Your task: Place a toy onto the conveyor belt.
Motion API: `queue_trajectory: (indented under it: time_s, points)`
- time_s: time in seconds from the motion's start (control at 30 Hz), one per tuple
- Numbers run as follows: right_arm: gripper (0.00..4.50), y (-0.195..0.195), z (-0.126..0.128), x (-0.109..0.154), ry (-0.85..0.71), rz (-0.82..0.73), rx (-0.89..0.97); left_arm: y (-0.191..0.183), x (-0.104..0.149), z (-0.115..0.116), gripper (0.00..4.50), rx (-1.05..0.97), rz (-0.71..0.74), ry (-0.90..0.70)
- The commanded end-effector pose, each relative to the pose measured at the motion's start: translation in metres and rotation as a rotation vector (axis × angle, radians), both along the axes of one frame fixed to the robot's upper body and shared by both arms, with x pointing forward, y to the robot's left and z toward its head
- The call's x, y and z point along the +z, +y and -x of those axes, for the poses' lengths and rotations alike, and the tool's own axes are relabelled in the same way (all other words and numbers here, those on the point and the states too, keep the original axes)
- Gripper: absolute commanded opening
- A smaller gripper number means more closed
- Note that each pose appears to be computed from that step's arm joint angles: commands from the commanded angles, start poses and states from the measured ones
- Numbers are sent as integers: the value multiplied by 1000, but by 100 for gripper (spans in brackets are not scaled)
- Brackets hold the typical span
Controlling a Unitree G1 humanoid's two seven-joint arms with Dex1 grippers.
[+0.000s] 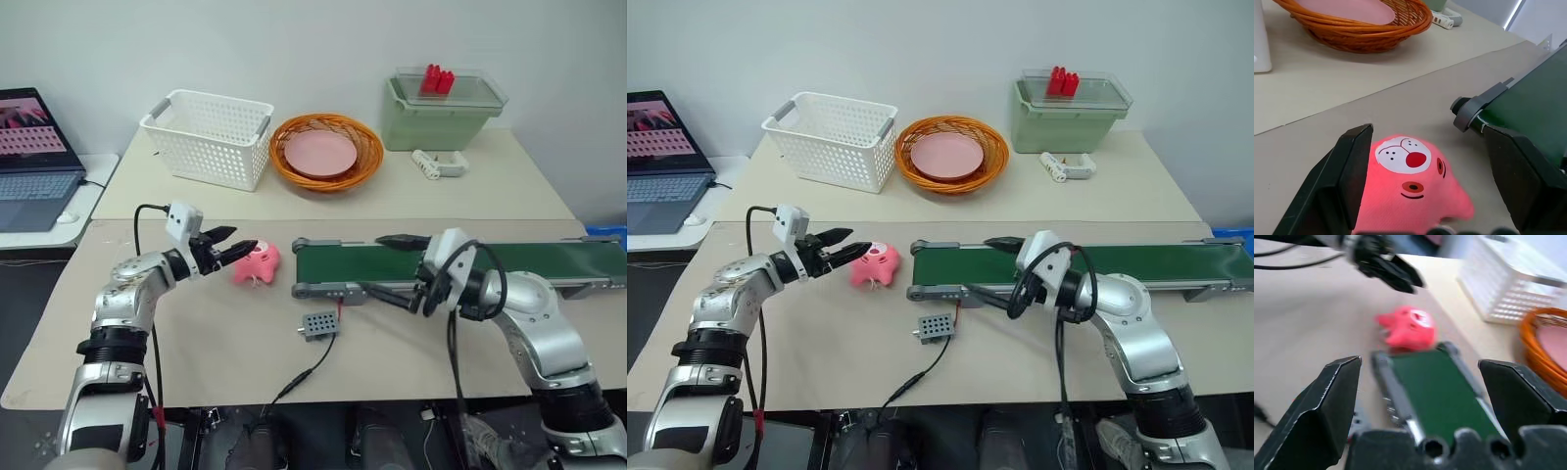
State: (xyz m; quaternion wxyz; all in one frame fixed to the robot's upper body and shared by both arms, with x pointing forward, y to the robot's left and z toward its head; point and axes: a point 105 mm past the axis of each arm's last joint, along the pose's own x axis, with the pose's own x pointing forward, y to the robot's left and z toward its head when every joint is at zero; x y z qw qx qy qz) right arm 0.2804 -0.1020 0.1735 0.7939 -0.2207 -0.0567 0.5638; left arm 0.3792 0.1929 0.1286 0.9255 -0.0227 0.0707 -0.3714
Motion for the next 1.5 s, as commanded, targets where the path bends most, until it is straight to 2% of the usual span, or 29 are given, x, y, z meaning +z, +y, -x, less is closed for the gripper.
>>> queue_trajectory:
  time_s: [0.03,0.23,0.47,0.8,1.0,1.33,1.5]
  points:
    - [450,9,11,9,-16,37,119,-3,14,-3,379,-22,-3,-54]
    - [450,2,2,-7,27,96,126,3,8,-2,379,-14,-36,-39]
    - [450,-8,-1,-16,62,74,83,10,-27,-5,379,9,-134,47]
    - [450,-23,4,-43,111,-4,-15,-13,-38,-16,379,-51,-131,54]
    - [450,-19,12,-56,120,-4,4,-20,-40,-20,379,-68,-130,60]
    - [450,-11,12,-56,109,0,20,-29,-66,-19,379,-59,-173,126]
    - [450,-11,9,-55,102,-2,3,-31,-69,-20,379,-54,-173,134]
